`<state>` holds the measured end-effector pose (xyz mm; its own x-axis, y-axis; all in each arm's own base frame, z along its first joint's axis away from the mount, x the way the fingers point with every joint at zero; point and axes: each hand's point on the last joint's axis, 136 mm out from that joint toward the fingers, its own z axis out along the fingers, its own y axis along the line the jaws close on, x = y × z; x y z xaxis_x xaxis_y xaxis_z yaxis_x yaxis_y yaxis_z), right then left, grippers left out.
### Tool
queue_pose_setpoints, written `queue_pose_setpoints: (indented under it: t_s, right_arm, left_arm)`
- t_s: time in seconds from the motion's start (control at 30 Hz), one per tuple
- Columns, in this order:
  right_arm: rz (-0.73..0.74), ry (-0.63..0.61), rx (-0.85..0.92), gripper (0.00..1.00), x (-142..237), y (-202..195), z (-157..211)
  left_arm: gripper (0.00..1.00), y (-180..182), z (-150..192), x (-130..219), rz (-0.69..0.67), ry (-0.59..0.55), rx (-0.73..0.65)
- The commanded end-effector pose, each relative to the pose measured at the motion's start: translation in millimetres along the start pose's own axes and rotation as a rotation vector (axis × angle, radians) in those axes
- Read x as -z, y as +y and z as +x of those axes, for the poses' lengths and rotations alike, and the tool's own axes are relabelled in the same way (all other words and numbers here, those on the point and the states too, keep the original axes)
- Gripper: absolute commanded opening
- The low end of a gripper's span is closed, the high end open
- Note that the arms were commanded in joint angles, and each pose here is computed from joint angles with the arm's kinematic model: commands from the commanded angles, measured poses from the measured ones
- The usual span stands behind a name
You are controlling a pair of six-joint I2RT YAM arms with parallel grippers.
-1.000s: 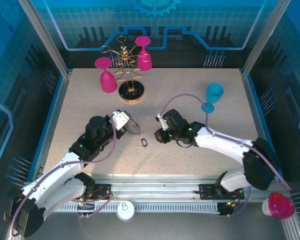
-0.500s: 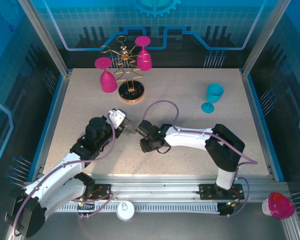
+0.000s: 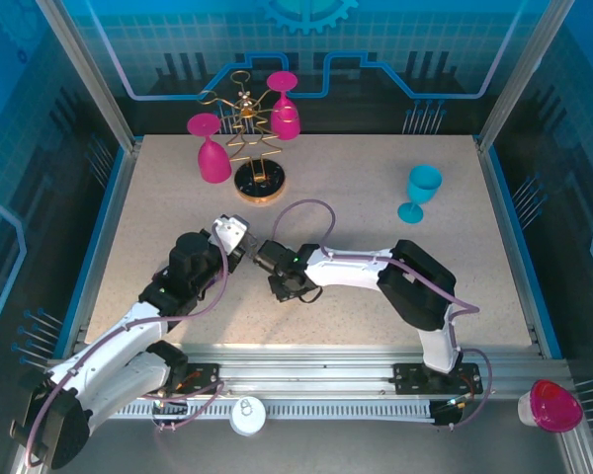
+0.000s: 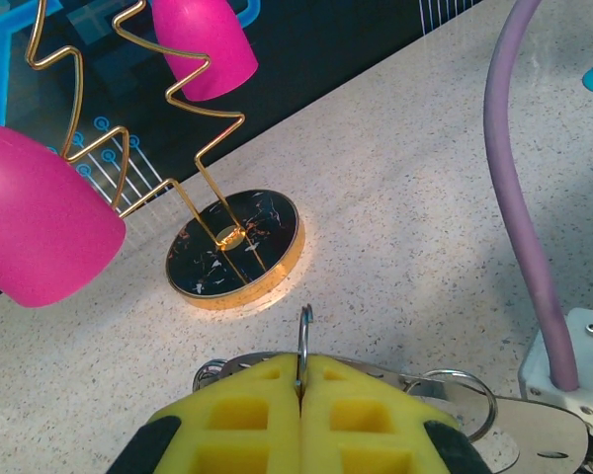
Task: Put the keys on the keyring
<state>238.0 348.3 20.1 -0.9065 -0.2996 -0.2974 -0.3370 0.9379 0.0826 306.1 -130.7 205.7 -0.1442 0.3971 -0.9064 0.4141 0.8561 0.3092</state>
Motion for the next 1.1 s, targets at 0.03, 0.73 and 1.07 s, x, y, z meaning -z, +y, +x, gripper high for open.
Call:
queue_pose_setpoints:
  t_s: [0.03,0.73,1.07]
  right_arm:
    - [0.062,-0.002,0.014,0.15,7.3,-5.7,4.2]
    - [-0.292,-0.195,0.339,0.00,96.9,-49.1,31.8]
    - [-0.286,0.103,0.168,0.00,56.8,-87.8,67.3]
  left_arm:
    - [0.00,7.5,-12.7,0.7,-0.030,-0.057,0.030]
    - [0.00,-35.1,-27.5,12.0,0.208,-0.175,-0.105]
    - [0.00,-63.8,-19.7,12.0,0.379,-0.144,-0.132]
